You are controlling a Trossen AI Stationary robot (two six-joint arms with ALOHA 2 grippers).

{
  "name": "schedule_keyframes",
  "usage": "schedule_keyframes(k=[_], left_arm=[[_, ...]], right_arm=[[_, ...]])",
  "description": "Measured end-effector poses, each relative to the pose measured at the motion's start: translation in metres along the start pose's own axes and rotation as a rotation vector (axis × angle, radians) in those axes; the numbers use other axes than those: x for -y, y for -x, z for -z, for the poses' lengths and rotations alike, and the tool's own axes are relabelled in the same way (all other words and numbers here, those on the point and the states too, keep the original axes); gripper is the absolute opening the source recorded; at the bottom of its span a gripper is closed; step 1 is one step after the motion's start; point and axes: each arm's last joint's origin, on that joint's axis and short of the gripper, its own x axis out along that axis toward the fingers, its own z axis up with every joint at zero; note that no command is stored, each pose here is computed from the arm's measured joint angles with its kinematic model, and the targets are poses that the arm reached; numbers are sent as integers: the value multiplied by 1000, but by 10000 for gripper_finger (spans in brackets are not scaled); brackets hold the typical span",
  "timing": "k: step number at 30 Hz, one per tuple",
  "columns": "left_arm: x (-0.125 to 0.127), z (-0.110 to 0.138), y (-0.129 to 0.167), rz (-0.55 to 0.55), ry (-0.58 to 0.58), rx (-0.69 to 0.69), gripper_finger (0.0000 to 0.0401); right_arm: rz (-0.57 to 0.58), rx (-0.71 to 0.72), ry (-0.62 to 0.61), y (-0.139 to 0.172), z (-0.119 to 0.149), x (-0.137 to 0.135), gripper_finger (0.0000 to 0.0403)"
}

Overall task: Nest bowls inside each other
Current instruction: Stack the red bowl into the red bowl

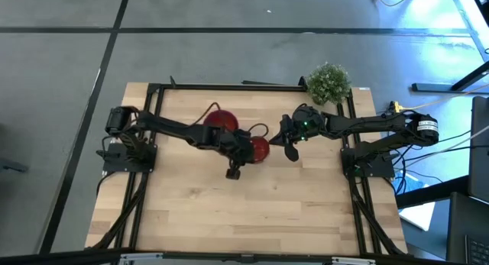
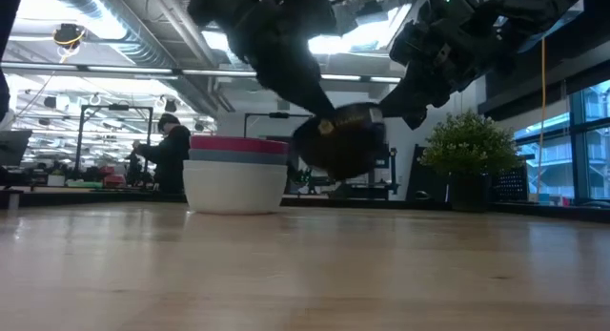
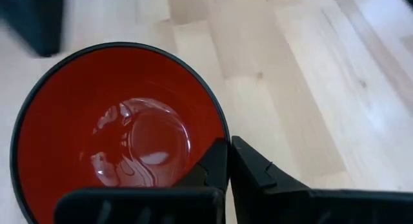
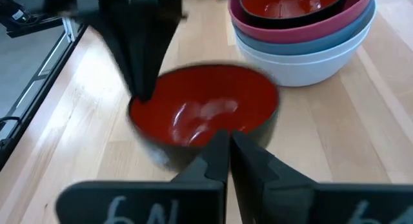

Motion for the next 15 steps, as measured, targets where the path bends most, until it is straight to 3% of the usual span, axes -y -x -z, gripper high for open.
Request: schedule_keyframes(k=[5, 15], left_arm=[[-15, -13, 24, -25, -29, -44, 1], [-41, -28, 104, -124, -12, 154, 0]], right_arm=[[2, 7, 3, 0, -1, 0, 17], [-3, 3, 8, 1, 0, 0, 17]])
